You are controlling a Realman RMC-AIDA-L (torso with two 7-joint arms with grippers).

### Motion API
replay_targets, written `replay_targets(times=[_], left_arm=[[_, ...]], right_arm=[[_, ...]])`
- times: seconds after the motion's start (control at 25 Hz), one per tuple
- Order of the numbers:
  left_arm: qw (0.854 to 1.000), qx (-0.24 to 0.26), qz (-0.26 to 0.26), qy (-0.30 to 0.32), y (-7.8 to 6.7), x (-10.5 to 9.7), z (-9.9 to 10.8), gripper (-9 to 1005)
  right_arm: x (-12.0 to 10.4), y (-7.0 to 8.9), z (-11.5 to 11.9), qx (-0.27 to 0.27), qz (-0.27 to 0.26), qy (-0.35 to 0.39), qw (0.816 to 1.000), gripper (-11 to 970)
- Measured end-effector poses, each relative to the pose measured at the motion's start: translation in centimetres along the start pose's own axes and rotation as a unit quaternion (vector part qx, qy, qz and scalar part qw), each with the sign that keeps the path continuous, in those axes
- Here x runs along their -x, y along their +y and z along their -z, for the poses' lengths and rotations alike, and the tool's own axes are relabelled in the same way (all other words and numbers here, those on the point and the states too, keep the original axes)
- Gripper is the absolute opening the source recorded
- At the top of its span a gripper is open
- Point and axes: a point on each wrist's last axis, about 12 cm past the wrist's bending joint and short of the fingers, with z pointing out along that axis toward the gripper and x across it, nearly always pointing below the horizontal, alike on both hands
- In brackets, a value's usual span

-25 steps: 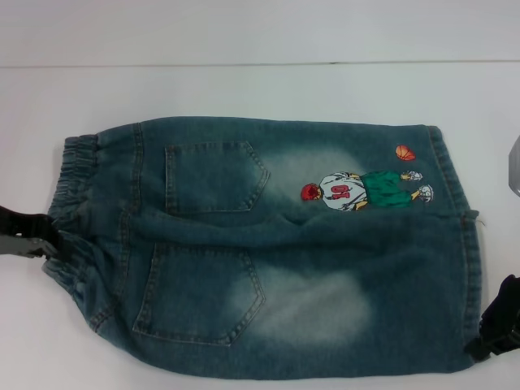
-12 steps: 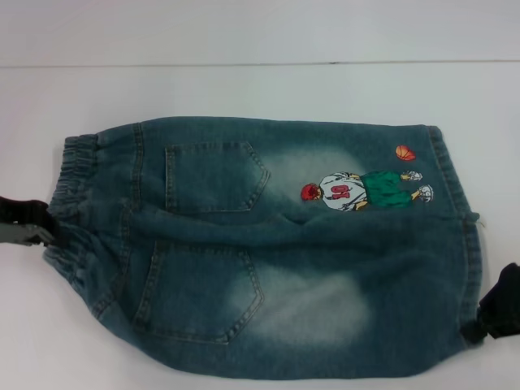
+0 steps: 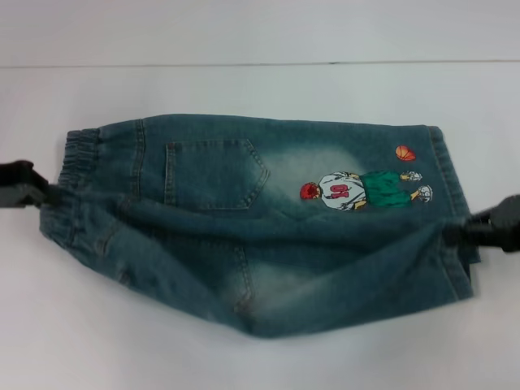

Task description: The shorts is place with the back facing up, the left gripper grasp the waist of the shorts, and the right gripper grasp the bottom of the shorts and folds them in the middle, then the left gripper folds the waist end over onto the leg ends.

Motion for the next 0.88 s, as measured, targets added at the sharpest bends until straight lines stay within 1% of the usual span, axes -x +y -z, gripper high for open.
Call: replay_targets(times=[0.2, 0.28, 0.52, 0.72, 0.88], left_arm=[[0.998, -0.029, 0.028, -0.055, 0.5, 0.4, 0.1, 40], [0.997, -0.039, 0.037, -0.063, 0.7, 0.3, -0.1, 41], [0.992, -0.057, 0.056, -0.095, 1.1, 0.1, -0.4, 41], [0.985, -0.080, 0.075, -0.133, 1.5, 0.1, -0.4, 41], [0.980, -0.090, 0.088, -0.152, 1.8, -0.1, -0.8, 41]], right_arm=[[-0.7, -1.1, -0.4, -0.027, -0.020, -0.064, 0.997, 13], [-0.9, -1.3, -0.6, -0.037, -0.027, -0.091, 0.995, 14], [-1.2, -2.4, -1.0, -0.085, -0.056, -0.174, 0.980, 17], [-1.7, -3.4, -1.8, -0.125, -0.070, -0.193, 0.971, 19], [-1.3, -4.0, -2.3, -0.151, -0.076, -0.222, 0.960, 21]])
